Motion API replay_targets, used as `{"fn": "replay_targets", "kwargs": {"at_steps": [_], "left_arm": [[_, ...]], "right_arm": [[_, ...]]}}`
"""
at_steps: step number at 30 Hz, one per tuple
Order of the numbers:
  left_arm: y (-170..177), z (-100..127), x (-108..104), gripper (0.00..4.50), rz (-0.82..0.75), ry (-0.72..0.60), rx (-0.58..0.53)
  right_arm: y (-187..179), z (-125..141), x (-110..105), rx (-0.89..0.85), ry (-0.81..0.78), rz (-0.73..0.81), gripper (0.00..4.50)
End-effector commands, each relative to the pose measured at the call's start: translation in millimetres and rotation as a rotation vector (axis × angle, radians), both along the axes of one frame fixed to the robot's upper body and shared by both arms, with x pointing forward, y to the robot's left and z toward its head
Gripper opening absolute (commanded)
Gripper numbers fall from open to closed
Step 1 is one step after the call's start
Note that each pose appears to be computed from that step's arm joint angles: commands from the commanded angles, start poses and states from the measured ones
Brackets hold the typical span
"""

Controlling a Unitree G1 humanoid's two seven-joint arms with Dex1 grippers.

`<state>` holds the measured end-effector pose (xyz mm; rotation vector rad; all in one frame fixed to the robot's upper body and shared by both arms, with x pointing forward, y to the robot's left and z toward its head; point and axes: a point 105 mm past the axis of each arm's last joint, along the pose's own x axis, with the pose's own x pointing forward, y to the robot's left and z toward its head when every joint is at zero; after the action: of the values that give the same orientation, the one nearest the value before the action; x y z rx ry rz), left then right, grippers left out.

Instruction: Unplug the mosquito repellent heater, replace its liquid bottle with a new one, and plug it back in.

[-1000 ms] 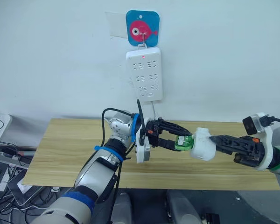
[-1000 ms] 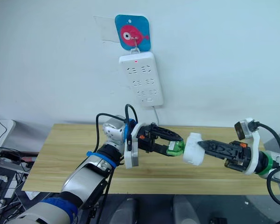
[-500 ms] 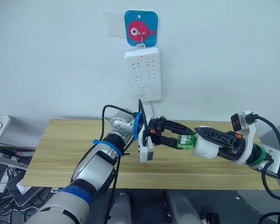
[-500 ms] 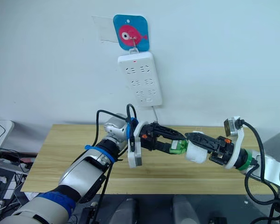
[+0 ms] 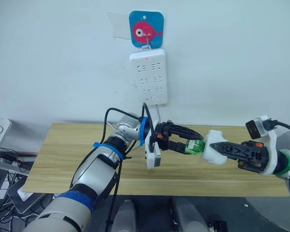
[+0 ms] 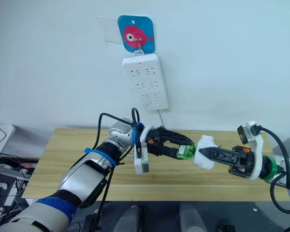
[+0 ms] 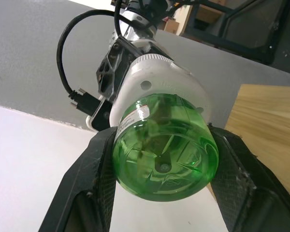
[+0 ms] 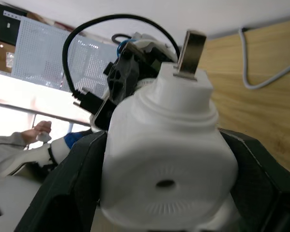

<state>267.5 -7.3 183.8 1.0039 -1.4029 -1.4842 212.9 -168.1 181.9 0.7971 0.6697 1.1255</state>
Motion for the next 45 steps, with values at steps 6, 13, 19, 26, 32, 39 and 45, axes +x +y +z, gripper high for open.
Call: {"fn": "replay_targets", "kwargs": {"at_steps": [6,13,19,26,32,39,45], "left_arm": [[0,8,2,2.3,0.008,-0.028,-0.014],[0,7,0,2.3,0.001,-0.031,-0.012],[-1,5,-1,2.3,-0.004,-0.033,-0.009],[-1,3,-3,2.3,-0.011,-0.035,-0.004],[-1,2,-4,2.3,-0.013,-0.034,-0.004],[-2,4,-1,2.3,-0.004,-0.033,-0.012],[3,-3,13,4.13,0.061,0.032,0.027]], "right_arm": [[3,9,-7,0.043,0.007,0.078,3.61],[7,8,3,0.064,-0.023,0.03,3.61],[8,8,2,0.059,-0.023,0.034,3.61],[6,8,5,0.059,-0.015,0.03,3.61],[7,8,-1,0.064,-0.008,0.058,3.0],[8,8,0,0.069,-0.018,0.045,3.0],[8,2,8,0.049,-0.05,-0.086,3.0]]}}
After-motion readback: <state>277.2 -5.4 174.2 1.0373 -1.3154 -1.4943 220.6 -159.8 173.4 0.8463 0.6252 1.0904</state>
